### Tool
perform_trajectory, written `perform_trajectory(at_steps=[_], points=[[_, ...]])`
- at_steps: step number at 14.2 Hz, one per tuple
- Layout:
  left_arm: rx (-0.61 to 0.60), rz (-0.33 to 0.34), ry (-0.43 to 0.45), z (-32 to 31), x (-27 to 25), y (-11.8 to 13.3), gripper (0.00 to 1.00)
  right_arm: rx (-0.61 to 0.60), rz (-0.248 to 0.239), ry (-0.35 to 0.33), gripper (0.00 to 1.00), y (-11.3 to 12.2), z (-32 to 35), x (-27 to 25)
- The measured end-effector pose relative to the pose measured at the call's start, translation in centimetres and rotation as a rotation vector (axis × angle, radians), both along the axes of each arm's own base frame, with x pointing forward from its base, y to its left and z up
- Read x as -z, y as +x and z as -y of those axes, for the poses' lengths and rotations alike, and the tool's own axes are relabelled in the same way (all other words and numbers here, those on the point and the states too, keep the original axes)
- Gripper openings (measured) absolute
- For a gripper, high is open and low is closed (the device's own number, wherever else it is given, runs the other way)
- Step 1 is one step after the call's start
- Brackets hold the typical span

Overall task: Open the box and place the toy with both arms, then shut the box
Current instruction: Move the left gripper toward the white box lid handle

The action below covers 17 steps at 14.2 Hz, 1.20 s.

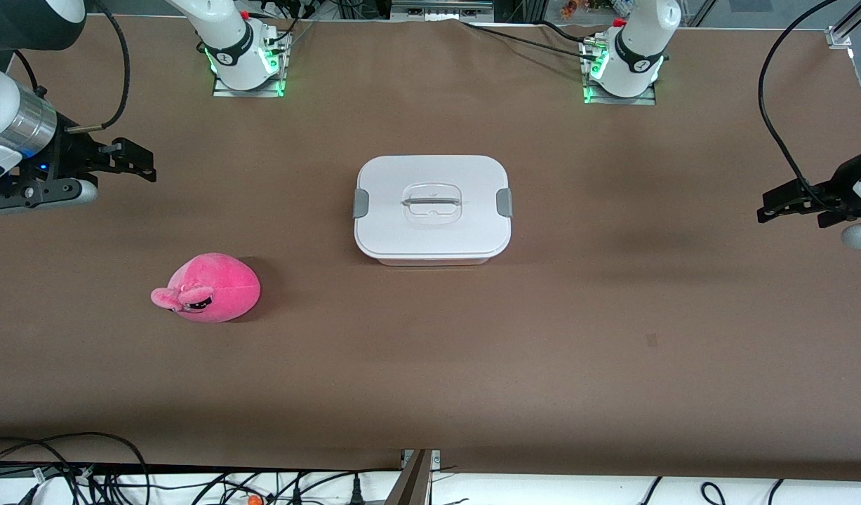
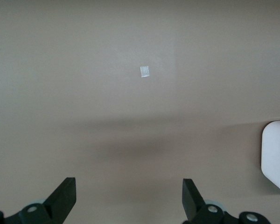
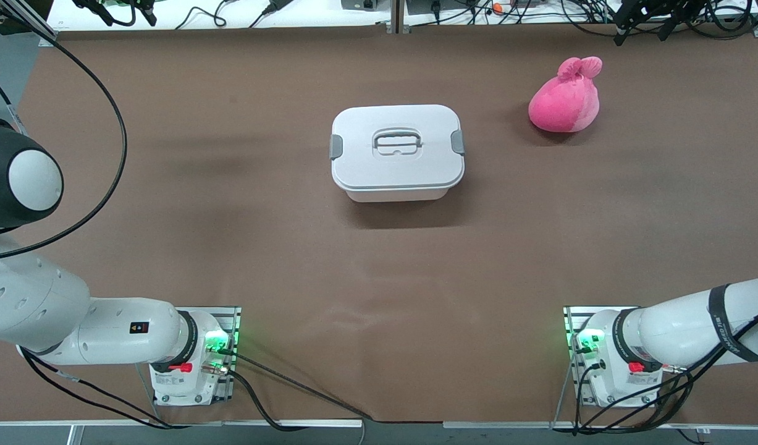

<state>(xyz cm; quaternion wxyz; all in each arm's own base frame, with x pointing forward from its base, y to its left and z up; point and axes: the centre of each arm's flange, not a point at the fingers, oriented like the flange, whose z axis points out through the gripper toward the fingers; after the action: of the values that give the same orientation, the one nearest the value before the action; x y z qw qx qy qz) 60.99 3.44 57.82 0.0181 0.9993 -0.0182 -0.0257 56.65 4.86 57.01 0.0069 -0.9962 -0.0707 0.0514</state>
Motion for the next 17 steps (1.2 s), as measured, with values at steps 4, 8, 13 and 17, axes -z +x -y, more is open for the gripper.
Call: perform_trajectory(at_steps=[4, 8, 13, 17], points=[[-0.006, 0.000, 0.000, -0.37, 0.02, -0.01, 1.00, 0.000, 0.000, 0.000, 1.00, 0.00, 0.00, -0.01], [-0.007, 0.000, 0.000, -0.40, 0.03, -0.01, 1.00, 0.000, 0.001, 0.000, 1.00, 0.00, 0.00, -0.01], [-0.003, -0.001, 0.000, -0.18, 0.04, 0.01, 1.00, 0.000, 0.001, 0.000, 1.00, 0.00, 0.00, -0.02], [0.001, -0.001, -0.001, 0.03, 0.08, 0.04, 1.00, 0.000, 0.003, 0.000, 1.00, 0.02, 0.00, -0.06]])
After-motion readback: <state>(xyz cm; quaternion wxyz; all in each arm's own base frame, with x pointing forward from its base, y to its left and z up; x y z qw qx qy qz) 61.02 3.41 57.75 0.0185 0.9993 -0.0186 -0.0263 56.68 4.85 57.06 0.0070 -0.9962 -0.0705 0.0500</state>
